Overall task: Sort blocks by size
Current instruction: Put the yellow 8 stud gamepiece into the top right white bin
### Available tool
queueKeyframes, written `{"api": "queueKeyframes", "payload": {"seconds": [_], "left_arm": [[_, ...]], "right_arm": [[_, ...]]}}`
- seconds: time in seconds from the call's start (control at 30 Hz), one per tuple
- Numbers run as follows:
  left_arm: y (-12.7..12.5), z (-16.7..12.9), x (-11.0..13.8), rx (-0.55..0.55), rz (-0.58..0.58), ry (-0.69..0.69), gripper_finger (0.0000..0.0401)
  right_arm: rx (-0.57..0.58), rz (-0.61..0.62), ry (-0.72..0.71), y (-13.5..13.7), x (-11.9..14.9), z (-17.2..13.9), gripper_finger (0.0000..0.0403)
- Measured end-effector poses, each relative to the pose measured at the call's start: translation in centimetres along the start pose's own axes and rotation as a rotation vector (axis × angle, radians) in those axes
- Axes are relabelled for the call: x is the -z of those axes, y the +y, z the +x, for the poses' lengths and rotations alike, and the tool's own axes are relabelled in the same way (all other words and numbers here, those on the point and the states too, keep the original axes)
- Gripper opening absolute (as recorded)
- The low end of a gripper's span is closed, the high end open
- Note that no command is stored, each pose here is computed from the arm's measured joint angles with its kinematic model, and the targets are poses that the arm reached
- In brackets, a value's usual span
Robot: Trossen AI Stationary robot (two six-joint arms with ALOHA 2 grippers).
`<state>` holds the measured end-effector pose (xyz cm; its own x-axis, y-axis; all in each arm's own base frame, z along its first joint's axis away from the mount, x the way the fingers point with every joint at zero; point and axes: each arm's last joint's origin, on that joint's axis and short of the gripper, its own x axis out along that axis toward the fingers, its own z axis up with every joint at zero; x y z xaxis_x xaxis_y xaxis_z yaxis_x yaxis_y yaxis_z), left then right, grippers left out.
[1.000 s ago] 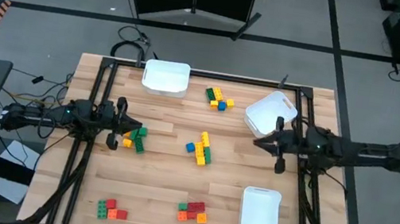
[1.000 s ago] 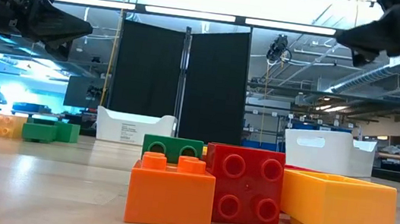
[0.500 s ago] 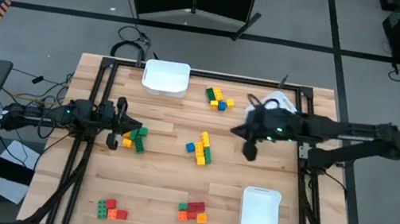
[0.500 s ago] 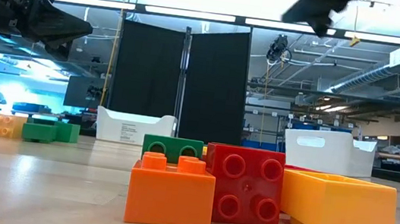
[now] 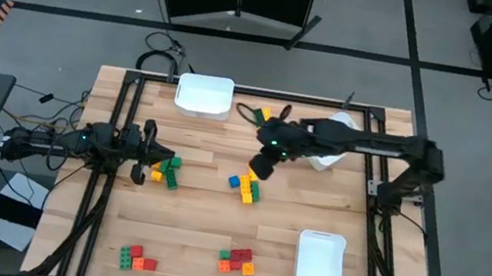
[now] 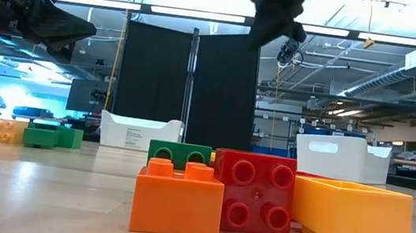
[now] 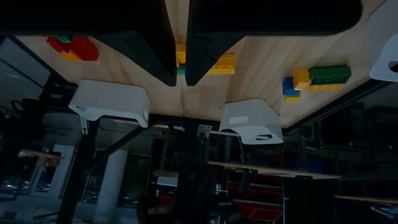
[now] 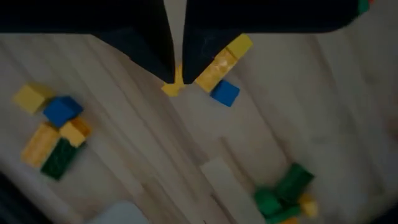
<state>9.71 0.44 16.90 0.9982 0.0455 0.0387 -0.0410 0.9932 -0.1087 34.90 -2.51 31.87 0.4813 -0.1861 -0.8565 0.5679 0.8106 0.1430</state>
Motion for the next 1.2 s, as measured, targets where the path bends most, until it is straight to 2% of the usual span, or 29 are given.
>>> {"api": "queueKeyframes", "payload": {"seconds": [0.33, 0.47, 0.6, 0.83, 1.2], "left_arm": [[0.0, 0.0, 0.0, 0.0, 0.0, 0.0, 0.0044], [0.0, 0.0, 0.0, 0.0, 0.0, 0.0, 0.0044], [0.0, 0.0, 0.0, -0.001, 0.0, 0.0, 0.0044], [0.0, 0.0, 0.0, -0.001, 0.0, 0.0, 0.0044], [0.0, 0.0, -0.1, -0.004, 0.0, -0.012, 0.0044]], "right_arm": [[0.088, 0.222, 0.128, -0.1, -0.3, 5.8, 0.016], [0.102, 0.284, 0.212, -0.4, 0.0, 8.8, 0.0185], [0.133, 0.333, 0.273, -0.9, 0.3, 11.4, 0.0191], [0.142, 0.411, 0.302, -1.9, 0.1, 13.1, 0.0191], [0.129, 0.4, 0.328, -1.6, 0.5, 15.1, 0.019]]}}
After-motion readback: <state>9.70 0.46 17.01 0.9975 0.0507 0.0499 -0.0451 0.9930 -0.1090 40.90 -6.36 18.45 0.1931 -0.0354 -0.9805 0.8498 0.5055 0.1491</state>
